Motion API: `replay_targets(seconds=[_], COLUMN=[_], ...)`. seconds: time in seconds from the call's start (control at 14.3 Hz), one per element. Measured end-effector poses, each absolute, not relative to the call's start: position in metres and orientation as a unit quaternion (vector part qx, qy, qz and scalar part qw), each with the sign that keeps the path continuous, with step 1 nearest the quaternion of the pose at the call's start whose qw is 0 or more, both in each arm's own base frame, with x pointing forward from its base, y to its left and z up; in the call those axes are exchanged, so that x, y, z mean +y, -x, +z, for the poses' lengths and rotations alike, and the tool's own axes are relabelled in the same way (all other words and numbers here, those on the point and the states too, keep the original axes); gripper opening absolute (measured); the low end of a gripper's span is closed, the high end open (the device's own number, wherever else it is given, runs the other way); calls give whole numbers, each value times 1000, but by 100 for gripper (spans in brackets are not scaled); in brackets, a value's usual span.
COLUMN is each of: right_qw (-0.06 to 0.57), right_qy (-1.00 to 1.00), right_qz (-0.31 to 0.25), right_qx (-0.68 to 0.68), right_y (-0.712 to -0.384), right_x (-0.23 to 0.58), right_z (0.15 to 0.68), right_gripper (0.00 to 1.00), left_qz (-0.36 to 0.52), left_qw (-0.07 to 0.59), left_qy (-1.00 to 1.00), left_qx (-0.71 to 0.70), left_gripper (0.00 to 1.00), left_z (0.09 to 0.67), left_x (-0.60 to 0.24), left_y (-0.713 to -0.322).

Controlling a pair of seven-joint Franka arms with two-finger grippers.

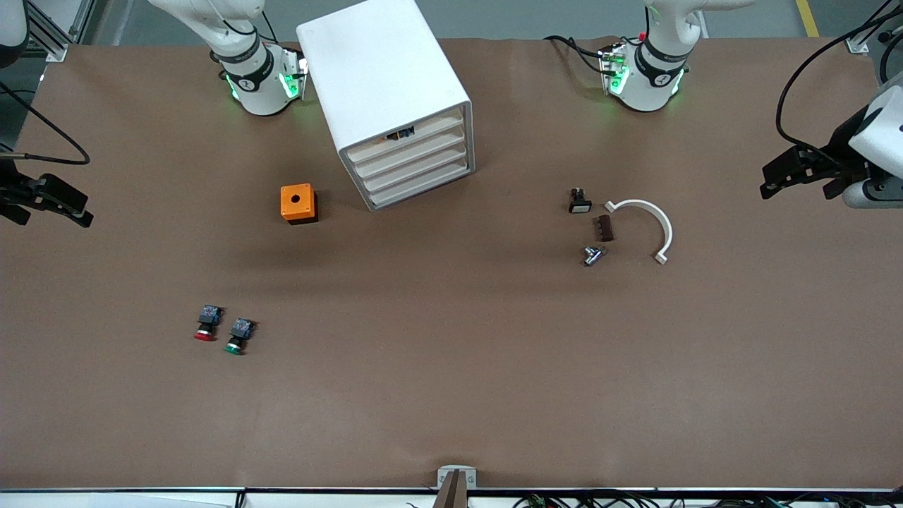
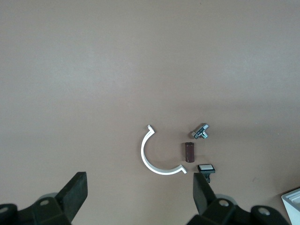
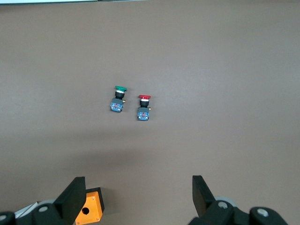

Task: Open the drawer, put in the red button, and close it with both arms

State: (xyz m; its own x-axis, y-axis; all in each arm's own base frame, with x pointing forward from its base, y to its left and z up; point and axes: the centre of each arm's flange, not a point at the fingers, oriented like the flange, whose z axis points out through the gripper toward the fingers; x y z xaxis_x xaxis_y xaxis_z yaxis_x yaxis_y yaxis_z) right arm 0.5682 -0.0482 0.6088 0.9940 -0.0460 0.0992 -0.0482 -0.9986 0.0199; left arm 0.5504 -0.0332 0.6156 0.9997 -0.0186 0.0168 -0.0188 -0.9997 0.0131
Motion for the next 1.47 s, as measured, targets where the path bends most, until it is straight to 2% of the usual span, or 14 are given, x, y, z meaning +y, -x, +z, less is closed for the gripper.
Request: replay_targets(seconds=[0.42,0.7,0.91,1.19,1.33,1.47], right_qw=[11,10,6,0,-2,-5], right_qy=[-998,-998,-999,-999,-999,-999], right_qz=[51,53,23,-6,-15,-21], right_qx=[-24,-26,-28,-32,-31,-30], right_y=[-569,-578,-594,-617,-628,-639], right_x=[-48,-52,-57,-66,-67,-67], right_z=[609,596,556,497,468,437], right_gripper=[100,100,100,100,100,100], left_qz=[2,-41,-104,-158,-166,-175], left_qw=[7,6,4,-25,-36,-19], left_qy=[-1000,-999,-994,-987,-985,-980], left_qx=[-7,0,-15,15,40,93], left_gripper=[100,100,100,100,100,100], left_z=[611,565,490,400,380,374], left_x=[-32,-26,-54,-148,-186,-220], left_y=[-552,-570,-592,-600,-597,-595])
